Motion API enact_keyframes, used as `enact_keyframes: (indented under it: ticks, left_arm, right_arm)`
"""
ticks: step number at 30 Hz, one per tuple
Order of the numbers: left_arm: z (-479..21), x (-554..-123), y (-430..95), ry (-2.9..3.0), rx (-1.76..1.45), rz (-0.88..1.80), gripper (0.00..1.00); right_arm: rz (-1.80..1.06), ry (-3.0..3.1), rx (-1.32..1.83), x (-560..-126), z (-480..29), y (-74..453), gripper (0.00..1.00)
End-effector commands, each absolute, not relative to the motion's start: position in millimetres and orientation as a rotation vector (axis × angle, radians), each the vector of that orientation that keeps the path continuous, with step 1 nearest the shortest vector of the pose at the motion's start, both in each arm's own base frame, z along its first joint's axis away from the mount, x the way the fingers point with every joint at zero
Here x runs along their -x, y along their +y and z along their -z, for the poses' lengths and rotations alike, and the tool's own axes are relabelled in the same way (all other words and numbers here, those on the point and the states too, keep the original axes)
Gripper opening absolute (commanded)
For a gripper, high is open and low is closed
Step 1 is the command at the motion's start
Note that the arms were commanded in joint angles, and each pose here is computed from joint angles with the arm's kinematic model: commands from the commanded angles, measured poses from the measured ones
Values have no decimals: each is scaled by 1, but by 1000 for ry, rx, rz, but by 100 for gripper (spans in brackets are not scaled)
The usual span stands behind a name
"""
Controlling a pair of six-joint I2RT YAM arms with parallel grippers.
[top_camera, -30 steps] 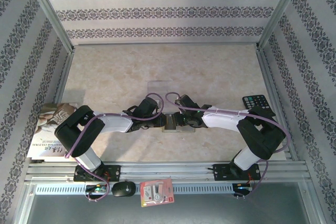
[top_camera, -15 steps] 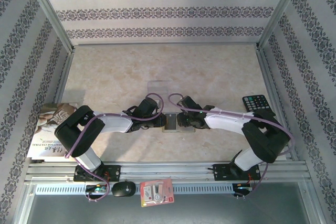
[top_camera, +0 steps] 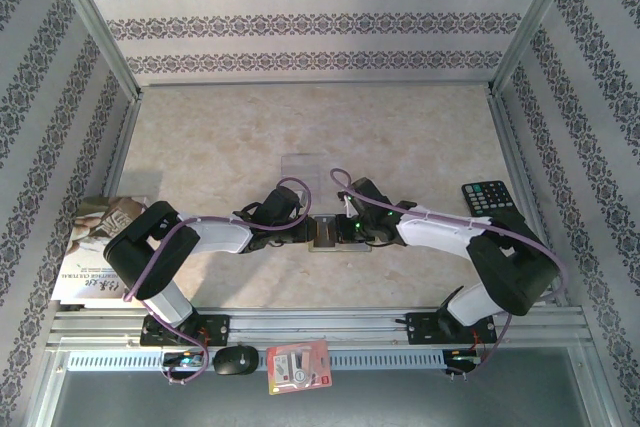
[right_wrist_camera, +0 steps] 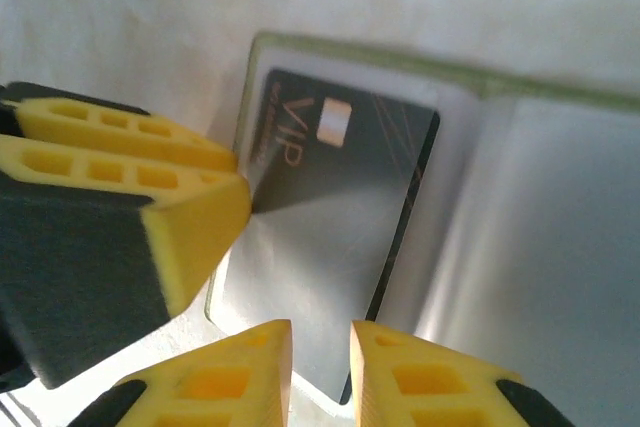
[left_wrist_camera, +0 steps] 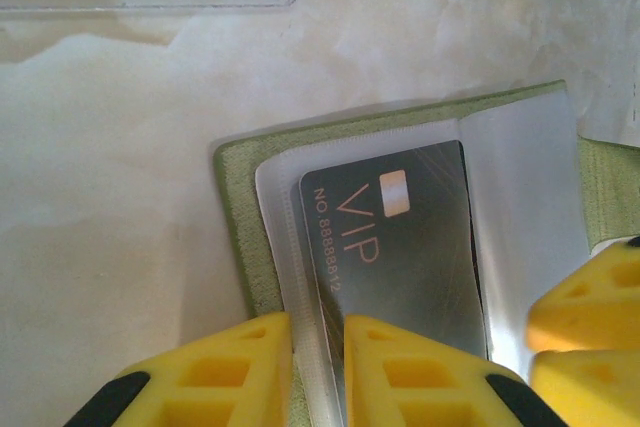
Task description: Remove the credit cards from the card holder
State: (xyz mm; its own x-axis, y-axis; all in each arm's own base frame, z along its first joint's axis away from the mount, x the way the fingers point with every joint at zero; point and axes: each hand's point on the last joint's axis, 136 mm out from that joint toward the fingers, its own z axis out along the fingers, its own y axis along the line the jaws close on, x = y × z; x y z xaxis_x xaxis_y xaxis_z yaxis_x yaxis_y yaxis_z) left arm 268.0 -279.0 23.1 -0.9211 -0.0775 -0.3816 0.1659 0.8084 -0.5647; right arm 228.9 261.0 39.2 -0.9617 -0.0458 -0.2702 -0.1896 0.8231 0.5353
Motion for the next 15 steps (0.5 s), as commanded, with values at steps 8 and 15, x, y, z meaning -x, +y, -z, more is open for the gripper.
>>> enact_keyframes:
  ticks: [8, 15]
  left_arm:
    - [-1, -249, -267, 2707, -45, 840, 20]
    - [-1, -249, -267, 2708, -44, 841, 20]
  right_arm:
    - [-890, 2803, 5, -235, -23, 249, 20]
    - [-908, 2805, -30, -239, -19, 250, 17]
